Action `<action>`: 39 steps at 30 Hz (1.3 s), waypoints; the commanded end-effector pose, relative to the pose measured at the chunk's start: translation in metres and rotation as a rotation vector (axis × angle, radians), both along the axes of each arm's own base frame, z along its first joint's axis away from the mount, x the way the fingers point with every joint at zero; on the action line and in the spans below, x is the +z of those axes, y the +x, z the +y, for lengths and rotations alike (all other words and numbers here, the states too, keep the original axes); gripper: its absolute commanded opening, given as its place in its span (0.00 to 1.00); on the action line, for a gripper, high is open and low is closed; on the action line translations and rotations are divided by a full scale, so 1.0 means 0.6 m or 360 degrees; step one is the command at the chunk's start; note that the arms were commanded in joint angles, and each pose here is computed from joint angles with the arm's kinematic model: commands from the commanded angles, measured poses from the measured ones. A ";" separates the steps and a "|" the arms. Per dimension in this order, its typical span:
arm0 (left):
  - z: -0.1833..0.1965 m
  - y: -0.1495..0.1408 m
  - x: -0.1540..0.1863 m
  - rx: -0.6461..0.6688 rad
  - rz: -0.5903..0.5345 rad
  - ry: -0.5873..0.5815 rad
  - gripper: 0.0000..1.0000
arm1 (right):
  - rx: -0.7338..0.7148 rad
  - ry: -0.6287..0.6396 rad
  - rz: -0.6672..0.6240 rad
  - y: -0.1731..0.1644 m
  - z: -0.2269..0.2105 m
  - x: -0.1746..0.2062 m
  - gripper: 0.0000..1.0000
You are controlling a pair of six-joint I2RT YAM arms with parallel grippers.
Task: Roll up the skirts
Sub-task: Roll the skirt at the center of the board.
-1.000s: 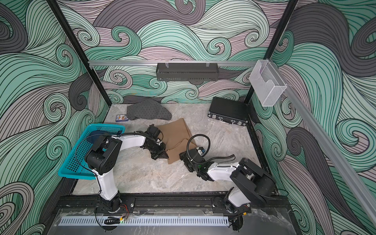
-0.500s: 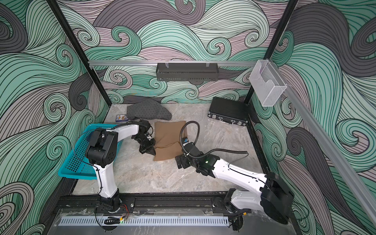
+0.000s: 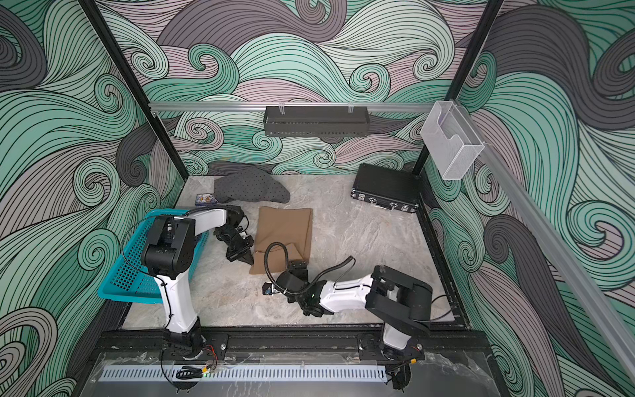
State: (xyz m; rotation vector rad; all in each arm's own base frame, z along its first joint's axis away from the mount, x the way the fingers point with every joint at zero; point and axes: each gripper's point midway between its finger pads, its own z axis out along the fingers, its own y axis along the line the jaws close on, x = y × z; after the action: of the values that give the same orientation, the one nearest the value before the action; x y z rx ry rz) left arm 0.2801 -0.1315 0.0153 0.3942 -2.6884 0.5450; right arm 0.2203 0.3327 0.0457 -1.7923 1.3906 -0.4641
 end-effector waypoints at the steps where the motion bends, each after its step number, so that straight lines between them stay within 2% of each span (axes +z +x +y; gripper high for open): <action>1: -0.001 -0.002 0.010 -0.0011 0.0020 -0.0008 0.00 | 0.0111 -0.0042 -0.0285 0.023 0.038 0.028 0.92; 3: -0.002 -0.002 0.009 -0.0003 0.0024 -0.0011 0.00 | 0.0101 -0.0087 -0.0247 0.030 0.041 0.004 0.89; 5: -0.001 -0.003 0.009 0.0003 0.0025 -0.0008 0.00 | 0.0041 -0.0093 -0.0153 0.041 0.035 -0.014 0.80; 8: 0.001 0.000 0.011 0.0022 0.0012 -0.0005 0.00 | -0.0069 -0.0018 0.0117 0.043 0.023 -0.028 0.57; 12: 0.002 0.007 0.019 0.0076 -0.0022 -0.0029 0.00 | -0.0234 0.0052 0.0399 0.050 0.014 -0.032 0.19; 14: 0.004 0.013 0.022 0.0114 -0.0039 -0.0042 0.00 | -0.0303 0.0084 0.0543 0.050 0.017 -0.032 0.07; 16: 0.001 0.018 0.028 0.0152 -0.0042 -0.0086 0.00 | -0.0348 0.0100 0.0675 0.045 0.020 -0.036 0.00; 19: 0.003 0.036 0.044 0.0263 -0.0084 -0.0151 0.11 | -0.0428 0.0155 0.0901 0.028 0.030 -0.031 0.00; 22: 0.005 0.071 0.085 0.0379 -0.0186 -0.0212 0.34 | -0.0566 0.0238 0.1218 0.005 0.039 -0.017 0.00; 24: 0.012 0.096 0.120 0.0441 -0.0267 -0.0203 0.50 | -0.0615 0.0267 0.1402 -0.015 0.047 -0.010 0.00; 26: 0.030 0.114 0.152 0.0535 -0.0333 -0.0164 0.62 | -0.0710 0.0373 0.1622 -0.028 0.056 -0.002 0.00; 29: 0.062 0.114 0.181 0.0674 -0.0434 -0.0091 0.70 | -0.0839 0.0587 0.2017 -0.041 0.073 0.019 0.00; 32: 0.072 0.089 0.179 0.0730 -0.0467 -0.0066 0.73 | -0.0867 0.0726 0.2281 -0.048 0.086 0.032 0.00; 36: 0.045 0.045 0.169 0.0701 -0.0473 -0.0193 0.76 | -0.0902 0.0919 0.2543 -0.031 0.098 0.047 0.00; 39: 0.016 0.019 0.166 0.0732 -0.0517 -0.0368 0.82 | -0.0926 0.1080 0.2706 -0.013 0.101 0.062 0.00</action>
State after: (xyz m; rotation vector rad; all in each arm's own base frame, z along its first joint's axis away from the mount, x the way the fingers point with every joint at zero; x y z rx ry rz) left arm 0.2951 -0.1048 0.1080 0.9414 -2.8242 0.9582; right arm 0.2191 0.3820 0.0655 -1.0449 2.6293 1.1751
